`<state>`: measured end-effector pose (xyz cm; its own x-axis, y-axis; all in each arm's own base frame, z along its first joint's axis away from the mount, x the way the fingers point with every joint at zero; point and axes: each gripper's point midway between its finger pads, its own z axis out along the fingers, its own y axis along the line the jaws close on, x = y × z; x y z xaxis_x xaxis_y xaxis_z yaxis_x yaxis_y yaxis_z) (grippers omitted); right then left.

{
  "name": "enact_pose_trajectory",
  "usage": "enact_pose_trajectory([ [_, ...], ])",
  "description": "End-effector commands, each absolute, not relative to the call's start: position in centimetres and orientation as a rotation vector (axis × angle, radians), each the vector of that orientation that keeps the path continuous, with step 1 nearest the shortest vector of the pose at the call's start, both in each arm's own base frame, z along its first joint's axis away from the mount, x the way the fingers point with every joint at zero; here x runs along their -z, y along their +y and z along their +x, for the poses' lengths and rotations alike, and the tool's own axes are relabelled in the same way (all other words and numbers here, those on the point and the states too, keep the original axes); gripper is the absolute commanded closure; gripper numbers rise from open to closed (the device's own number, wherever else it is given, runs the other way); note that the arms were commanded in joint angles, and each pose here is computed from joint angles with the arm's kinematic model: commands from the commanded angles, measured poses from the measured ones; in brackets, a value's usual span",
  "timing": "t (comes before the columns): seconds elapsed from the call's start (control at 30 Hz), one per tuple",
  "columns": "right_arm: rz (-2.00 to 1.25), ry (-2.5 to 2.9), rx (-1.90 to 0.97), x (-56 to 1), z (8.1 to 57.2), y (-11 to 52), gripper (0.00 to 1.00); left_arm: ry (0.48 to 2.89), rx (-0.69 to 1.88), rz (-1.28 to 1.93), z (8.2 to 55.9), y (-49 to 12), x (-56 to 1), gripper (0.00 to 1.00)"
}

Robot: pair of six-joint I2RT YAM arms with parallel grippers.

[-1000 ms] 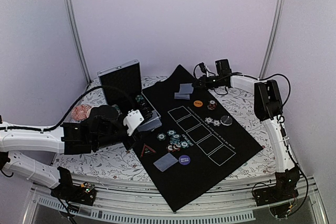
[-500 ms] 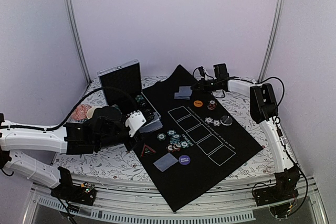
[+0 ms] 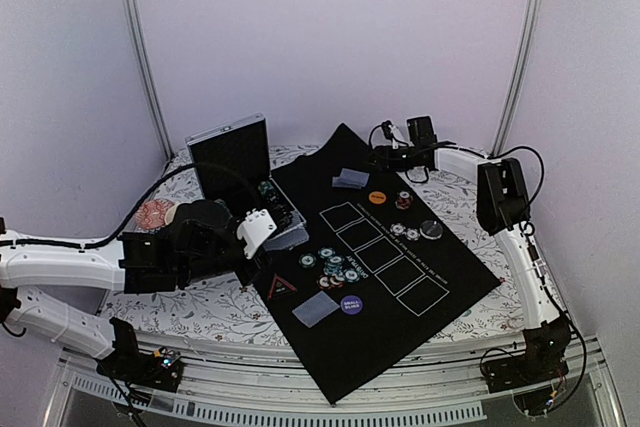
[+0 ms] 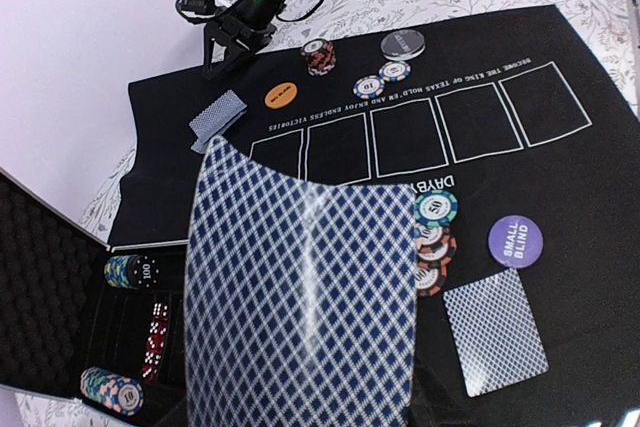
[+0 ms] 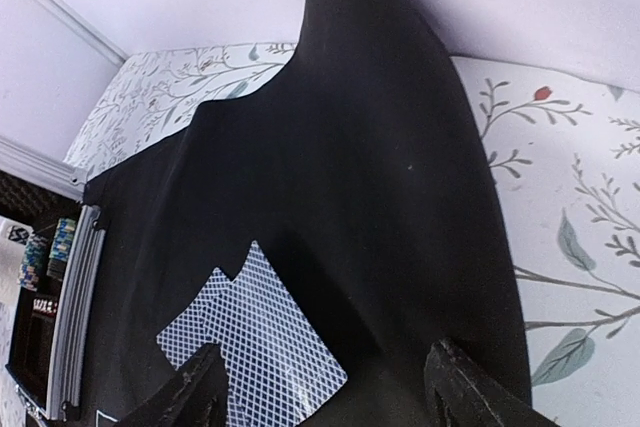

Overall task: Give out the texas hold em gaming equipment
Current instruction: Distribute the poker card in the big blind area, then pick up the poker card from the face-down deck piles.

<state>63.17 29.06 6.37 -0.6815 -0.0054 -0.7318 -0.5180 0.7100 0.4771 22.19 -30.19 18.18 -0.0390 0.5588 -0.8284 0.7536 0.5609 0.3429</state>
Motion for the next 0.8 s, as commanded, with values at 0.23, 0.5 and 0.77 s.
enact_pose_trajectory([
  [0.23, -0.864, 1.877, -0.833, -26.8, 50.9, 33.0, 0.01, 1.676, 0.258, 1.027, 22.0, -30.0, -21.1, 0.58],
  [0.5, -1.177, 1.666, -1.24, -29.3, 32.6, 39.3, 0.01, 1.663, 0.265, 1.028, 21.8, -30.4, -21.4, 0.58],
  [0.77, -1.189, 1.74, -1.329, -26.8, 28.8, 42.8, 0.01, 1.645, 0.284, 1.021, 21.6, -30.6, -21.9, 0.58],
])
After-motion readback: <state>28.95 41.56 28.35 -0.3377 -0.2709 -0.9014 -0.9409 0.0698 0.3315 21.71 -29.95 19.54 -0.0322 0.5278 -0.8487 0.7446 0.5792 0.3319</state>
